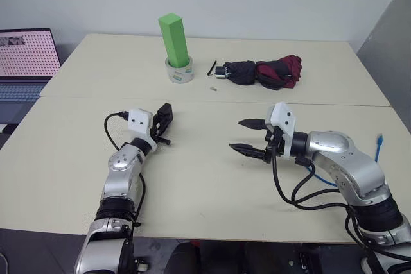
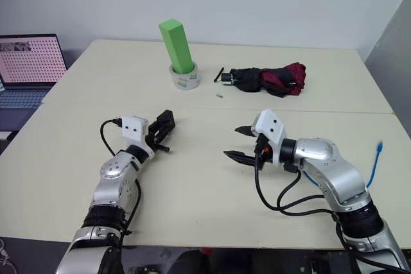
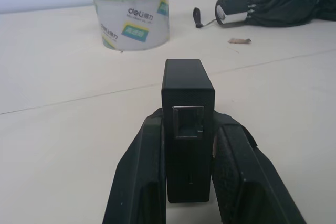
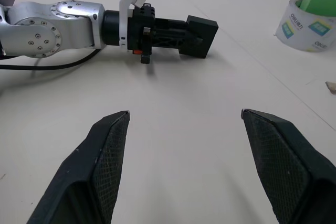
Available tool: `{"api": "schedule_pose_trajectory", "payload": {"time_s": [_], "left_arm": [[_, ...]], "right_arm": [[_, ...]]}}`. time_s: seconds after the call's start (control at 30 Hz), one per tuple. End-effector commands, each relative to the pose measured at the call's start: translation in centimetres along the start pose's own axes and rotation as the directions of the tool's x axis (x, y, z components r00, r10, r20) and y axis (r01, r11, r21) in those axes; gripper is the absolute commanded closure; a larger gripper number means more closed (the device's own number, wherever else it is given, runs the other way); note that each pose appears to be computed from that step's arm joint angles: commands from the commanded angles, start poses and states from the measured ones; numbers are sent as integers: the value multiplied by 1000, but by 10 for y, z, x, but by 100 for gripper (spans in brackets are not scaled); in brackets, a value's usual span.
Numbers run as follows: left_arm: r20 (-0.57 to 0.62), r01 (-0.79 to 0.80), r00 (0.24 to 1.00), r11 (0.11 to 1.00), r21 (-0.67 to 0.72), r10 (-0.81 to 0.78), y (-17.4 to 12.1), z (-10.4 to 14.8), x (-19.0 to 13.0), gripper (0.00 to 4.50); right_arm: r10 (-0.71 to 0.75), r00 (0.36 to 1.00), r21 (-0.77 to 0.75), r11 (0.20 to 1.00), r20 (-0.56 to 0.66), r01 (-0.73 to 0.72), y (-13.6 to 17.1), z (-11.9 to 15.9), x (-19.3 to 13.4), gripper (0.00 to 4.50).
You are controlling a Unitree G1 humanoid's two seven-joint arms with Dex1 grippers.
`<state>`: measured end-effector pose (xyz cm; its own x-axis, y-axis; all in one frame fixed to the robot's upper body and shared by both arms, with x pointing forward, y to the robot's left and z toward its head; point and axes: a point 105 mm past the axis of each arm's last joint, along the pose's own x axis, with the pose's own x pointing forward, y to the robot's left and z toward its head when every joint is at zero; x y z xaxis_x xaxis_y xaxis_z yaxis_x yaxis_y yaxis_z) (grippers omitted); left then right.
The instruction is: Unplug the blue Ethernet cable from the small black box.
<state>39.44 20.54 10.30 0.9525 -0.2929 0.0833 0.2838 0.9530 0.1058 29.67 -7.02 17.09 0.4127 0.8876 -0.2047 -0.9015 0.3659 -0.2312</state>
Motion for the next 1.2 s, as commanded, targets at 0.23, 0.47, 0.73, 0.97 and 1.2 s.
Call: {"api": "schedule_pose_trajectory", "payload": {"time_s": [0.23, 0.47, 0.73, 0.97, 1.2], "left_arm": [[-19, 10, 1000, 998, -69, -11, -2, -13, -11, 178], [-120, 33, 992, 999, 43, -27, 0, -15, -35, 66], [-185, 168, 973, 971, 171, -136, -6, 13, -68, 66], [-192, 275, 952, 941, 199, -238, -6, 38, -79, 66], [-220, 390, 911, 901, 188, -349, -8, 59, -86, 66]], "right_arm": [[13, 1000, -56, 998, 10, -12, 5, 12, -1, 89], [4, 1000, -47, 999, -11, -5, 6, 6, -4, 89], [-130, 991, 23, 991, -14, 130, -2, -10, -39, 89], [-238, 968, 54, 969, -79, 242, -13, -26, -78, 89], [-312, 940, 48, 946, -139, 321, -22, -37, -102, 89]]}}
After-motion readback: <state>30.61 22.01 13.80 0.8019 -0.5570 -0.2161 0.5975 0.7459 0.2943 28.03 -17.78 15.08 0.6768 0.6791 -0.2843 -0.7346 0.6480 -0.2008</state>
